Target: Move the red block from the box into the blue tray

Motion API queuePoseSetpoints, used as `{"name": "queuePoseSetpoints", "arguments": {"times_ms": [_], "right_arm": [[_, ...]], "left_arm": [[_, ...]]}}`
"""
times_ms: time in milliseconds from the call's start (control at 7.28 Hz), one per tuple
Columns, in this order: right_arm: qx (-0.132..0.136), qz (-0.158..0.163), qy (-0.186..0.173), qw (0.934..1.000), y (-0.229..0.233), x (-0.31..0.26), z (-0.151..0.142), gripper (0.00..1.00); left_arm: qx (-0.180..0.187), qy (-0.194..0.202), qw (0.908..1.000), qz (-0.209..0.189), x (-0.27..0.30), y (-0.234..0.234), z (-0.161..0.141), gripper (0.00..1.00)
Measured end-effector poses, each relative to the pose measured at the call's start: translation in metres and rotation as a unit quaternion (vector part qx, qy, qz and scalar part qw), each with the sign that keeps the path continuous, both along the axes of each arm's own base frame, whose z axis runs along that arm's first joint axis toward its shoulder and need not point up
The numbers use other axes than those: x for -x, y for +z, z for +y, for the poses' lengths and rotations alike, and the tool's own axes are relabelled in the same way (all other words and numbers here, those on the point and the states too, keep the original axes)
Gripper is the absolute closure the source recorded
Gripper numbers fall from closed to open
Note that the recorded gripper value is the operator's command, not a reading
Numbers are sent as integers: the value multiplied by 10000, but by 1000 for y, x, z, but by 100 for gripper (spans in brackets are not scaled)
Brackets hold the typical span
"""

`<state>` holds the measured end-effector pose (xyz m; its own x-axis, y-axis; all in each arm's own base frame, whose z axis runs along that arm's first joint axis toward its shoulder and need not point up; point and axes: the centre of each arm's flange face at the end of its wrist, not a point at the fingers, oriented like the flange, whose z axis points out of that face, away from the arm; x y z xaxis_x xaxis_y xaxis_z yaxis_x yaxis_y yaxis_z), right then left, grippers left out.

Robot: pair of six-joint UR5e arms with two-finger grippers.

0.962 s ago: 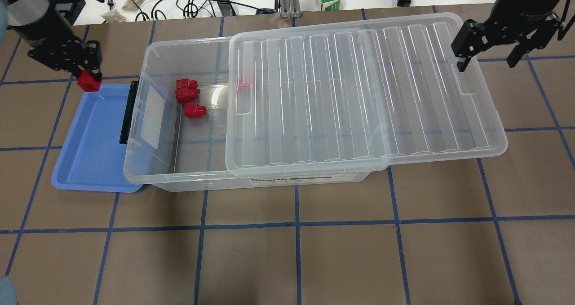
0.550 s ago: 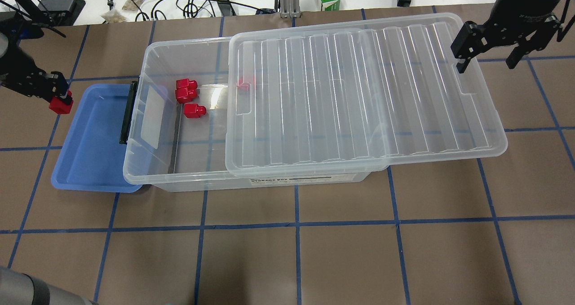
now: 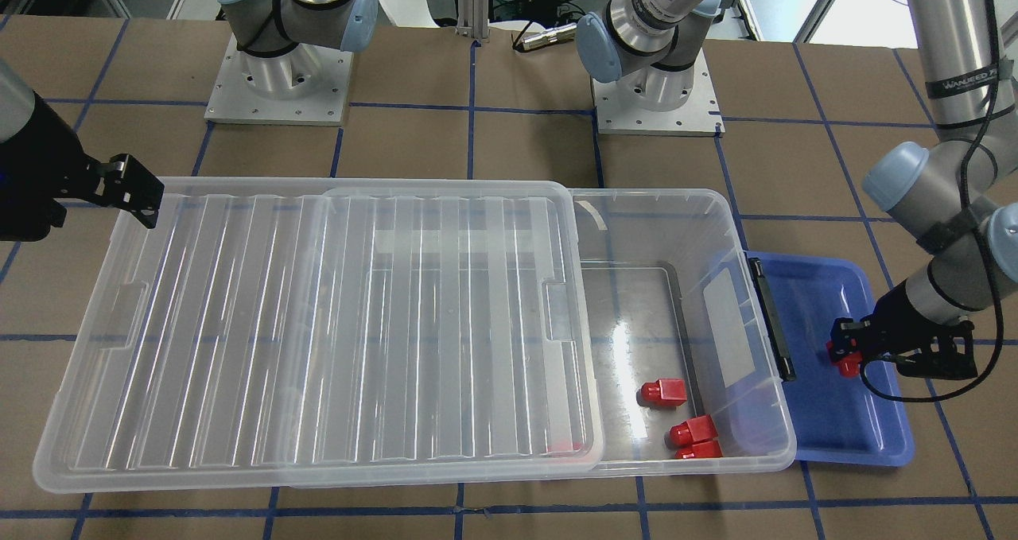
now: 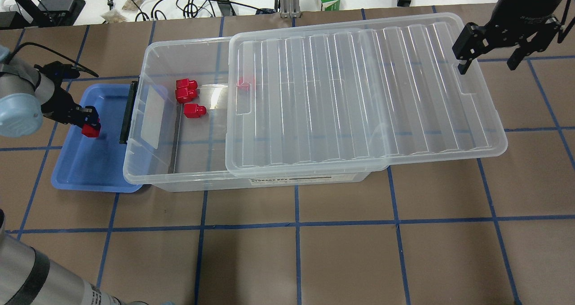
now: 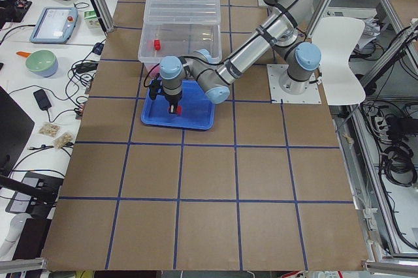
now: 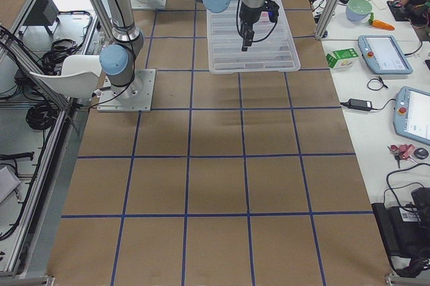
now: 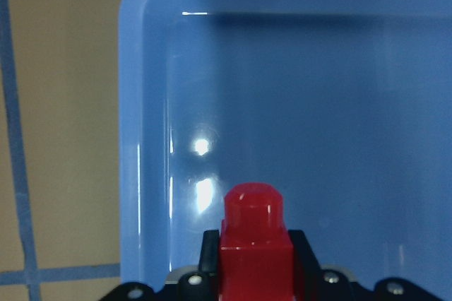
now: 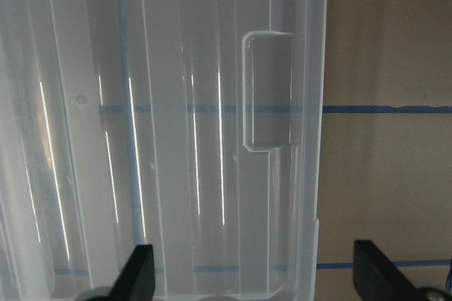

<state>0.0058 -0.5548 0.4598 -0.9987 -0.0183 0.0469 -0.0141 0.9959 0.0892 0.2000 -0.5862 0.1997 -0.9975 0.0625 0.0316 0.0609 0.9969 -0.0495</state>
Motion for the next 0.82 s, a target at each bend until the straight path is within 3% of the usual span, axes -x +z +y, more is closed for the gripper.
{"name": "queuePoseSetpoints", "arguments": {"times_ms": [412, 824], "right_arm": [[75, 14, -276, 9996, -12, 42, -12, 0], [74, 14, -424, 9991, -33, 88, -23, 0]], "left_arm": [[3, -17, 10000, -10, 7, 2, 0, 0], [-131, 8, 9995, 283, 29, 82, 11, 0]]}}
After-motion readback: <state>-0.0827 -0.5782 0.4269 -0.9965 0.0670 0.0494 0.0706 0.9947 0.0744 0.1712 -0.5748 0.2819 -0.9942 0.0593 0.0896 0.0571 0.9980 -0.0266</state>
